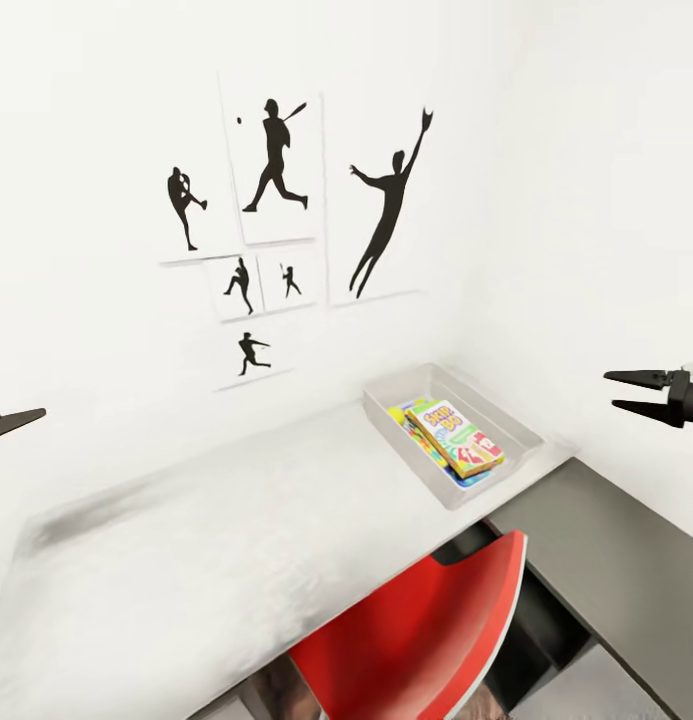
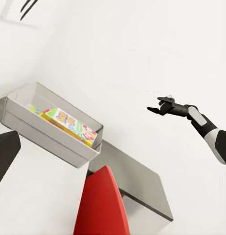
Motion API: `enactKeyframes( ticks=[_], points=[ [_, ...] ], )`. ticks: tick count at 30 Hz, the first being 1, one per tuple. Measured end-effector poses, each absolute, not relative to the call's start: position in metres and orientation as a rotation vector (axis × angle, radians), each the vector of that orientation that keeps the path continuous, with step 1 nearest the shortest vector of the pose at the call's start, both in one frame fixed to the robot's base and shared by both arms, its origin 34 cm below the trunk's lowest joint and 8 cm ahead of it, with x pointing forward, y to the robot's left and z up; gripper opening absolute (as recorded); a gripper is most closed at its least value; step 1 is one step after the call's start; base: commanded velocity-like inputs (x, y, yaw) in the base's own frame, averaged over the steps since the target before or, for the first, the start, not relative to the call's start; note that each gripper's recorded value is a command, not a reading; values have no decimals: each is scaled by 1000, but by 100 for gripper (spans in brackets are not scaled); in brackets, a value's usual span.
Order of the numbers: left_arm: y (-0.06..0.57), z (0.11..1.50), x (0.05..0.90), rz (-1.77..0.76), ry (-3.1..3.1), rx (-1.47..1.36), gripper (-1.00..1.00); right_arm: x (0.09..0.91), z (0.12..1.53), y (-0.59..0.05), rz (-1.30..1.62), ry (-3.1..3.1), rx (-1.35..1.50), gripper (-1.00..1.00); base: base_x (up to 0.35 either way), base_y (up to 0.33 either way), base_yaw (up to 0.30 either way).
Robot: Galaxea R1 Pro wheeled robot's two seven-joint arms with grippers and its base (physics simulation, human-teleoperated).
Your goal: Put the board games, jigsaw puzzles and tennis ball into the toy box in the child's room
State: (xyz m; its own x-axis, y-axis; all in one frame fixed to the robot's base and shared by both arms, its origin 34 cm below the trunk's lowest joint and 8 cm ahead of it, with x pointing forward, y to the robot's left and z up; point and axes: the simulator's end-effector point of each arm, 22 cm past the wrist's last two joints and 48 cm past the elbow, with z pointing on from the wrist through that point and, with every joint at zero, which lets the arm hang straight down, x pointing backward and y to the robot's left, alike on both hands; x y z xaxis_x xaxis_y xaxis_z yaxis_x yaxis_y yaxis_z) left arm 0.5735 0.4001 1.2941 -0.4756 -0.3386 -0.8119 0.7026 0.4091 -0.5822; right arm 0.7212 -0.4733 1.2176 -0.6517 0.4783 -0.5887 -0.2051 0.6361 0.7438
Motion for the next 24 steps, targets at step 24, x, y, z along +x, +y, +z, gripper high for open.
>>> enactKeyframes(
  ticks=[24],
  points=[
    [400, 1310, 563, -1265, 1615, 346, 100, 707, 1235, -476, 1064, 2005, 196, 100, 0, 0, -210]
  ],
)
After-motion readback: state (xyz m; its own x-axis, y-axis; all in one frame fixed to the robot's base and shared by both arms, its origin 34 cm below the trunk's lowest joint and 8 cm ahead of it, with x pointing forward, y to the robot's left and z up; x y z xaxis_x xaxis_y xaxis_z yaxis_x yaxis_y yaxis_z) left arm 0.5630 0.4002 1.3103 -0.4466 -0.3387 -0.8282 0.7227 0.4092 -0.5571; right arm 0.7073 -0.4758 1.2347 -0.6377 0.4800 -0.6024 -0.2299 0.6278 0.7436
